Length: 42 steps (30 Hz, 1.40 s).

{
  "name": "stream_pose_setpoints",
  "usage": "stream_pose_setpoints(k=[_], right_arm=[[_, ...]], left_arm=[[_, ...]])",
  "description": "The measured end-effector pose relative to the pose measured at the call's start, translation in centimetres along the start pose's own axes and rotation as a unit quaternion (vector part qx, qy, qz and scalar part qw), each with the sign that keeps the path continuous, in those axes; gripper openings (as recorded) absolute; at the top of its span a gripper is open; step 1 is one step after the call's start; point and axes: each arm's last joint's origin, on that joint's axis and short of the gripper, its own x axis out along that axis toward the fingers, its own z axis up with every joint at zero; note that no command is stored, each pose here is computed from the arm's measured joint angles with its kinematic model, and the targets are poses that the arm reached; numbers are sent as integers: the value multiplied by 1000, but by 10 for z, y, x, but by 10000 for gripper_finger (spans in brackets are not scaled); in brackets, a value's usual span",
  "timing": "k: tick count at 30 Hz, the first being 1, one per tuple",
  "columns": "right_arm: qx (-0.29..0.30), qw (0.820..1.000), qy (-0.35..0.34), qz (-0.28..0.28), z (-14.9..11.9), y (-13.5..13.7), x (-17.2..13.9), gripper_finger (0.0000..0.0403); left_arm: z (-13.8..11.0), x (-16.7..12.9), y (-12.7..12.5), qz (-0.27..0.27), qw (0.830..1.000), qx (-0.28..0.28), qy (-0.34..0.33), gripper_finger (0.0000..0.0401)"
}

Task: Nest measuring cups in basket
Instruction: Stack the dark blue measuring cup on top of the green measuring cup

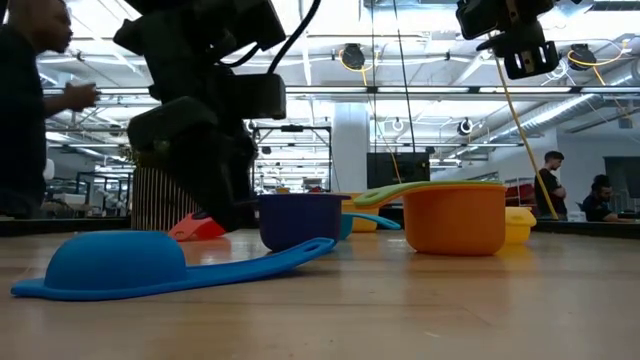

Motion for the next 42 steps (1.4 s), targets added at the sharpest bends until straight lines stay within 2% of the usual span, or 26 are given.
stream_pose_setpoints(k=[8,17,23,26,33,37,42], right_arm=[[-1,1000,0,0,0,0,0,181],[1,1000,0,0,0,0,0,181],[34,999,-3,-3,-1,1,1,181],[46,999,-11,-4,-5,4,3,181],[78,997,-18,9,-14,14,9,181],[75,997,-10,11,-17,15,10,181],[53,998,-16,23,-19,16,2,181]], left_arm=[[1,0,1,-1,999,-36,-7,234],[3,0,2,-1,999,-34,-13,148],[5,-1,1,-4,999,-40,-24,146],[7,-7,2,-5,998,-51,-34,159],[16,-46,6,-6,991,-78,-108,144],[21,-67,7,-15,985,-83,-152,144],[32,-95,-2,-25,977,-60,-203,152]])
